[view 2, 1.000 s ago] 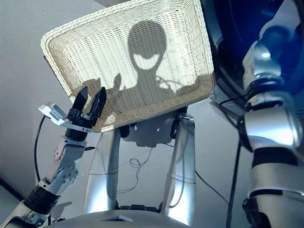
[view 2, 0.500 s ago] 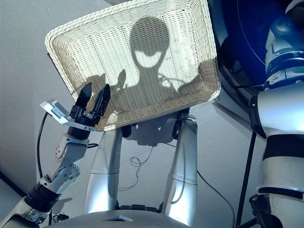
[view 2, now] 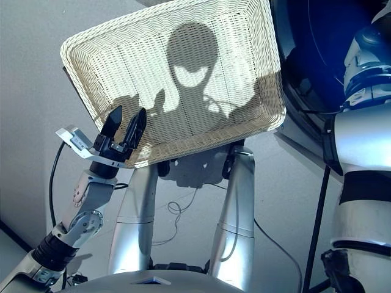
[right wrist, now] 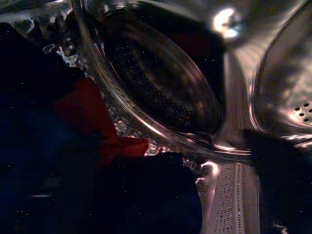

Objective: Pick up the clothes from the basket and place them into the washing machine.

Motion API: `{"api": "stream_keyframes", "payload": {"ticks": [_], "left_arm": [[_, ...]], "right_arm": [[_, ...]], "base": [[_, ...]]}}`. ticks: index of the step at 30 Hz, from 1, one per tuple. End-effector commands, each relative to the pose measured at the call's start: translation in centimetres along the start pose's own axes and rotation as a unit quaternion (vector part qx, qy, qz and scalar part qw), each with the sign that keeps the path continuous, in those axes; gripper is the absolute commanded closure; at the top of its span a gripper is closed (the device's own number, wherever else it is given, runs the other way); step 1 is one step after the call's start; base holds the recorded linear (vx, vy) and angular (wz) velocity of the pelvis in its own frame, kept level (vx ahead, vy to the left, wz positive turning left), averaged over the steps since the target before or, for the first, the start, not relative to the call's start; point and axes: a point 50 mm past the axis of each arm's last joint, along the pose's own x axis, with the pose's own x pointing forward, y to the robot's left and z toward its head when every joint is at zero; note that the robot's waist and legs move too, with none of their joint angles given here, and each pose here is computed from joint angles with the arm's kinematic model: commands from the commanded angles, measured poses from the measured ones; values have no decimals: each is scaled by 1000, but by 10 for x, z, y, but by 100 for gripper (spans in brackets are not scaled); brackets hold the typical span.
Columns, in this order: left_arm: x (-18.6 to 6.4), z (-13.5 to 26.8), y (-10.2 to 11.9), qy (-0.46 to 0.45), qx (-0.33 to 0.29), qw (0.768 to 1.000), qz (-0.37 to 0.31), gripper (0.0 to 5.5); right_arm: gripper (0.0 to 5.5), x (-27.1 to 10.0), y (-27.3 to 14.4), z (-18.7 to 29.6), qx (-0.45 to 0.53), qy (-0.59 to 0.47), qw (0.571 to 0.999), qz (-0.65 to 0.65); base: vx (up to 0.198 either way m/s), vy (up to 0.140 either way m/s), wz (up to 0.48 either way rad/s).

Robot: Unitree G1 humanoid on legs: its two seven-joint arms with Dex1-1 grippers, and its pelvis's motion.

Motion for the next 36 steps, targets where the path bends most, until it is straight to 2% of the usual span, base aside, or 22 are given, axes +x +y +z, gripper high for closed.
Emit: {"api": "stream_keyframes", "payload": {"ticks": [1,7,9,13,22,27,36], "left_arm": [[-5,17,-11,-42,7,999,-25,0],[-5,19,-6,-51,17,998,-15,0],[-5,21,-3,-53,21,998,-10,0],[-11,22,4,-48,32,998,6,0],[-23,22,15,-28,53,998,25,0],[-28,17,20,-22,56,997,45,0],[-30,6,26,-18,61,995,72,0]], "right_arm": [[0,10,-22,21,-18,-60,998,-24],[0,-18,36,39,52,-138,985,90],[0,-42,65,44,93,-178,965,168],[0,-84,86,42,122,-245,921,279],[0,-165,107,-4,54,-297,833,463],[0,-184,109,-41,66,-241,840,481],[0,-213,106,-77,79,-189,839,505]], "base": [[0,0,0],[0,0,0],[0,0,0],[-2,-2,-46],[0,0,0],[0,0,0],[0,0,0]]}}
